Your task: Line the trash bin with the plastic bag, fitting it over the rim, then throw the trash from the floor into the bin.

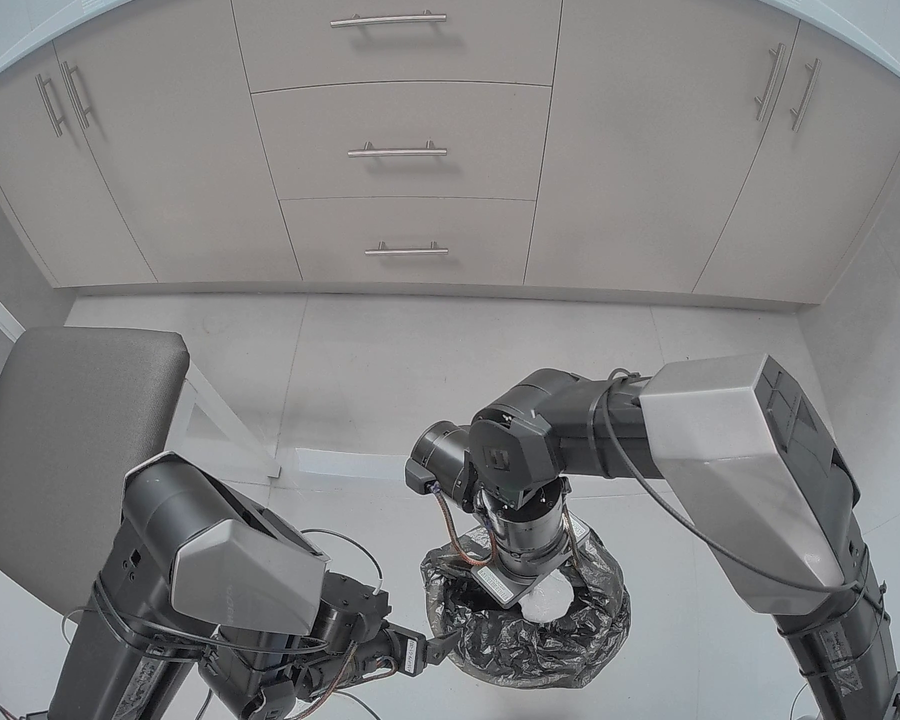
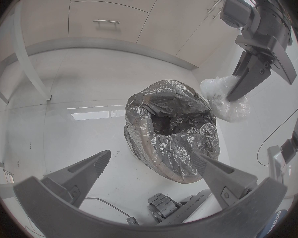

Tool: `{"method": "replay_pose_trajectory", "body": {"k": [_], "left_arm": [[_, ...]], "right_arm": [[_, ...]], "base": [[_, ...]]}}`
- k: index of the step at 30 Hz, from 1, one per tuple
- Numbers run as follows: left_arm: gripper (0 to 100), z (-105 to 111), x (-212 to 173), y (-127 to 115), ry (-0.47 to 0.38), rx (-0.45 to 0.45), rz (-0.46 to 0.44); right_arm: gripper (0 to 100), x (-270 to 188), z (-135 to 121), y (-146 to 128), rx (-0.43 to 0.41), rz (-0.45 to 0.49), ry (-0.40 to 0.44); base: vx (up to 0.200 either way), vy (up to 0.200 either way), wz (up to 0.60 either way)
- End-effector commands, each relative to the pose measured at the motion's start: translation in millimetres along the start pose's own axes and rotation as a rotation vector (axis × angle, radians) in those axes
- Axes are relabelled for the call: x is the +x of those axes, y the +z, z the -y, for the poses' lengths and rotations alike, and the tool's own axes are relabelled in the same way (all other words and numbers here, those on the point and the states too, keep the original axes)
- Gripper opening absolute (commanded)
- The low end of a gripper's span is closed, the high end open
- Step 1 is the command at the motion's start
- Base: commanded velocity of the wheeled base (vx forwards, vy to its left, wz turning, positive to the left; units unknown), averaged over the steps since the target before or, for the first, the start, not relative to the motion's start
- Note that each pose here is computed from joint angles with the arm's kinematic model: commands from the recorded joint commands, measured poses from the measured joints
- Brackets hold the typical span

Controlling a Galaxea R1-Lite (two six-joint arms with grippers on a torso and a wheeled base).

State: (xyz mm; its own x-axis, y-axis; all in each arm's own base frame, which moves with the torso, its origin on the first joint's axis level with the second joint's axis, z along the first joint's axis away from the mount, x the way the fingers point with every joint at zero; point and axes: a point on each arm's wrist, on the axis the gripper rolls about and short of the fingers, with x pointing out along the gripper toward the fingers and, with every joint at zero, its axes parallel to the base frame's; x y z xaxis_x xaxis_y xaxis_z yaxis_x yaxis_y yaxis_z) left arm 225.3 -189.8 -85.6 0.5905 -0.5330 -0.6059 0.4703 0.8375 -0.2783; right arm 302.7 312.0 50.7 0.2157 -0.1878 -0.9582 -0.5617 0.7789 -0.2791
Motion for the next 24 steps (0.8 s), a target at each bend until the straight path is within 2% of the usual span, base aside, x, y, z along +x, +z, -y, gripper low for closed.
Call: {"method": "replay_pose_trajectory", "body": {"k": [1,4,5,24], "left_arm": [[100,-0.1,0.2,-0.3,0.0,-0.001,-0.001],[100,-0.1,0.2,-0.3,0.0,-0.001,-0.001],[100,-0.2,0.0,-0.6,0.0,-0.001,-0.002],[100,-0.1,0.0,-0.6,-0.002,0.001,-0.003]], "right_arm": [[0,3.6,-0.8,0.2,-0.002,-0.009,-0.002],[0,4.0,-1.6,0.1,-0.005,-0.01,-0.002],[100,4.2,-1.0,0.3,-0.003,-0.009,-0.002],[100,4.2,-1.1,1.1,0.003,-0.001,-0.002]], "base": [[0.0,0.0,0.0],[0.0,0.0,0.0],[0.0,0.0,0.0],[0.0,0.0,0.0]]}}
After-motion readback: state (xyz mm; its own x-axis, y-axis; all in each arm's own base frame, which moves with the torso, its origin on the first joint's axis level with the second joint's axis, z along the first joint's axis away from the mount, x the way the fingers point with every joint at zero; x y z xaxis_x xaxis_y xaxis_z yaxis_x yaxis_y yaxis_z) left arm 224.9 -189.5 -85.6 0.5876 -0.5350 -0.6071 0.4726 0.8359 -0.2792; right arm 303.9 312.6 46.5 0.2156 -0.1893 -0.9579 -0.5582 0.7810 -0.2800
